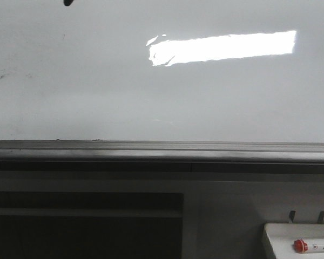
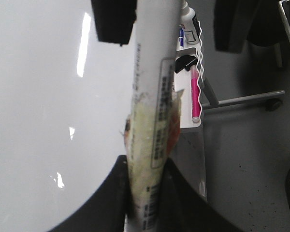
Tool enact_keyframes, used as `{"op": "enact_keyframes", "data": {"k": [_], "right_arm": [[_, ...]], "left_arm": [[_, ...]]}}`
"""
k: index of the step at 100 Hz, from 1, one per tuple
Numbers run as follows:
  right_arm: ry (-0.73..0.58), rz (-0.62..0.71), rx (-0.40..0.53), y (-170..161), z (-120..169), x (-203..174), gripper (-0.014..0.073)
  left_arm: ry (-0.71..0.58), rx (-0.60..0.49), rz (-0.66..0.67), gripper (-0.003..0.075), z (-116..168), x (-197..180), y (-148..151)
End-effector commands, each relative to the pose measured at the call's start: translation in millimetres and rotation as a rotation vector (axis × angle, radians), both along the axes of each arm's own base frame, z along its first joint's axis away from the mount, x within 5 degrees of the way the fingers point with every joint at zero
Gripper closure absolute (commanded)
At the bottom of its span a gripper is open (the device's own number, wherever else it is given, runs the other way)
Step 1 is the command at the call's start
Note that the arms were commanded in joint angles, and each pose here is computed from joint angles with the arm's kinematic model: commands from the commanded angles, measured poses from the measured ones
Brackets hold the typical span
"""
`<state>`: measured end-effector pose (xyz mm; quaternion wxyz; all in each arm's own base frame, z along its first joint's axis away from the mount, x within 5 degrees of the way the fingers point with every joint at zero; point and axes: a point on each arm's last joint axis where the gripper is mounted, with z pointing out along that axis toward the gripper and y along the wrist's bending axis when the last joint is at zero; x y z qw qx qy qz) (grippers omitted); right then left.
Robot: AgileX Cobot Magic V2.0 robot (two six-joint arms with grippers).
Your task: Write number 2 on whiteboard
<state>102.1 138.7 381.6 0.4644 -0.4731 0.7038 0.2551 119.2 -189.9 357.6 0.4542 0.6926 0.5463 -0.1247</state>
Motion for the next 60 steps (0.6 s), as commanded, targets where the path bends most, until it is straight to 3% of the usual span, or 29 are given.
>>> {"op": "enact_keyframes", "data": {"k": [1,13,44,50,60], "right_arm": [[-0.105,-0.037,0.147,7,22,6,0.0153],[-0.120,-0.061,0.166,14,21,14,0.0153],[-0.038,-0.054,0.091,34,1,31,0.0157],[-0.021,-0.054,0.083,37,-3,33,0.0191],[-0.005,-0.054,0.075,40,-6,36,0.0326]], "left_arm": [[-0.051,-0.105,0.016,0.0741,20,-1,-1],[-0.046,-0.109,0.016,0.0741,21,-1,-1],[-0.038,-0.114,0.016,0.0741,21,-1,-1],[-0.038,-0.114,0.016,0.0741,21,-1,-1],[-0.038,-0.114,0.016,0.0741,21,-1,-1]]}}
